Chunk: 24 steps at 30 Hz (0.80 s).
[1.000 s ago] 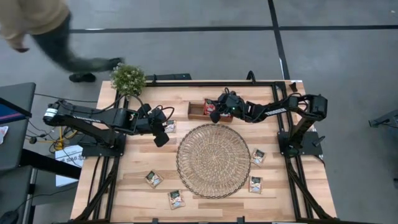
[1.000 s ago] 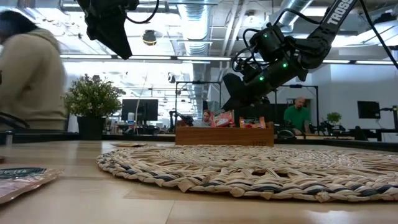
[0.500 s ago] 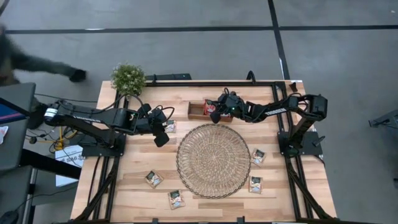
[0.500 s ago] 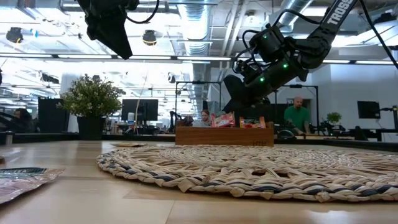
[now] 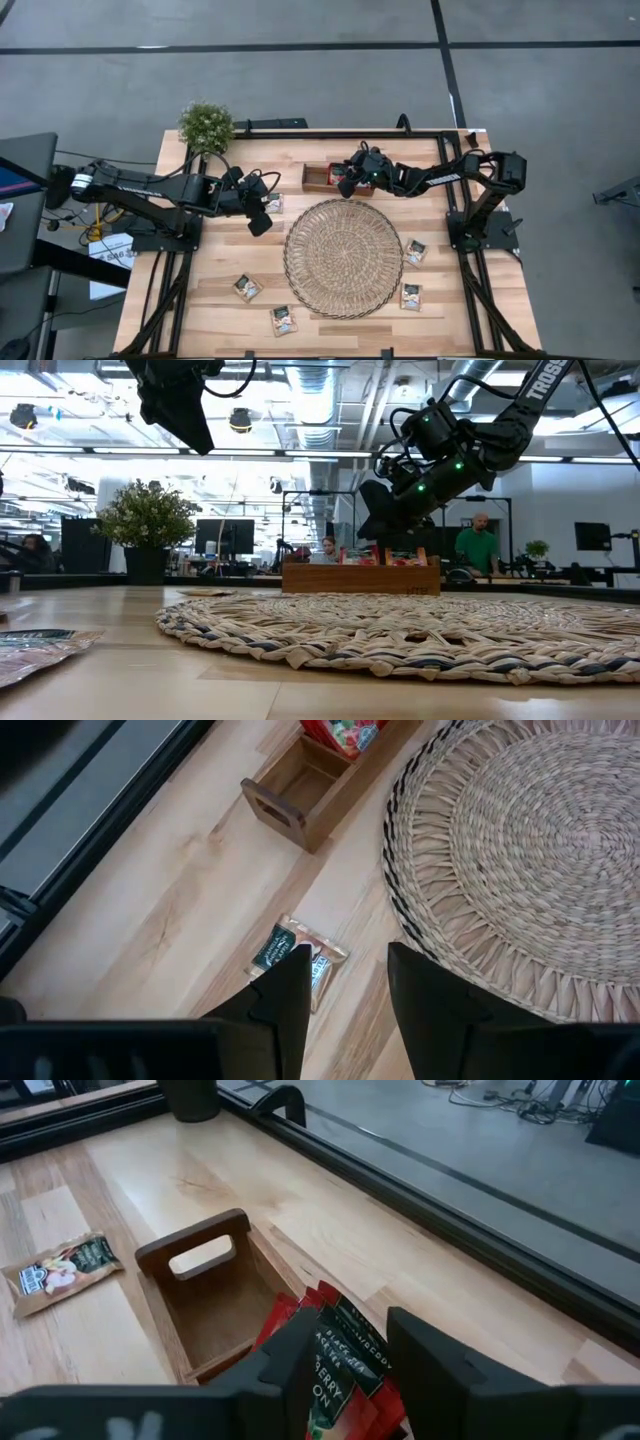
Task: Pick & Place Tea
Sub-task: Put the brown tea bag into the left section of the wooden organizer
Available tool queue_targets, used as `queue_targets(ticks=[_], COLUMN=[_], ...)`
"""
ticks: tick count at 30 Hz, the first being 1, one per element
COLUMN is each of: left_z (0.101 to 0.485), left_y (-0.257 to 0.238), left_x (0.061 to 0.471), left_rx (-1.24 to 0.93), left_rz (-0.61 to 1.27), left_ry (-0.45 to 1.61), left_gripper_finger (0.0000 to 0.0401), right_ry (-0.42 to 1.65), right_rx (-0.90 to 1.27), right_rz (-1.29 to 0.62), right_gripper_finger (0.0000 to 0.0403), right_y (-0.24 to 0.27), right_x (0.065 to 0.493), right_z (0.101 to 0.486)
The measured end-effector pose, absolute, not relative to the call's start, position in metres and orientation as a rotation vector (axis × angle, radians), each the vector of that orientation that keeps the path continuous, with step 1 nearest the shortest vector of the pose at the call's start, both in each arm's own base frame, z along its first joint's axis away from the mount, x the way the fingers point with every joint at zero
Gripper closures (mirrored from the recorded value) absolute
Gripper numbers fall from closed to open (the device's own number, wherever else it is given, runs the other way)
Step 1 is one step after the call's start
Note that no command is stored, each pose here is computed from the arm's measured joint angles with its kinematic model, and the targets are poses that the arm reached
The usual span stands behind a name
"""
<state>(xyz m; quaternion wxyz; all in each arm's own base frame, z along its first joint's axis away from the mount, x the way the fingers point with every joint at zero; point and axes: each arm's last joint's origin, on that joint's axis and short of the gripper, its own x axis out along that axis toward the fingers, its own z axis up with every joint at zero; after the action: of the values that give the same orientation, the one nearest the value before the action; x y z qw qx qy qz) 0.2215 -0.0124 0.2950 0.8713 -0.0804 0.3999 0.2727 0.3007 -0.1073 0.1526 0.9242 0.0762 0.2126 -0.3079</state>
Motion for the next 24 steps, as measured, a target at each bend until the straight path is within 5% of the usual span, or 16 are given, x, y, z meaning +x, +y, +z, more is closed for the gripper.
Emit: queue_targets(ticks=[9, 24], left_z=[0.295, 0.259], left_y=[-0.013, -0.014], left_x=[0.222, 0.224], left_rx=[-0.182, -0.167], left_rz=[0.534, 0.539], left_ry=[0.853, 0.937], left_gripper_finger=[0.0275, 0.0275], right_ry=[0.39, 0.257], right_rx=[0.187, 0.14], right_rz=[-0.618, -0.295], right_gripper_finger=[0.0279, 0.0298], right_y=[-0.105, -0.05], right_x=[0.297, 0.222], right_z=[0.169, 0.281])
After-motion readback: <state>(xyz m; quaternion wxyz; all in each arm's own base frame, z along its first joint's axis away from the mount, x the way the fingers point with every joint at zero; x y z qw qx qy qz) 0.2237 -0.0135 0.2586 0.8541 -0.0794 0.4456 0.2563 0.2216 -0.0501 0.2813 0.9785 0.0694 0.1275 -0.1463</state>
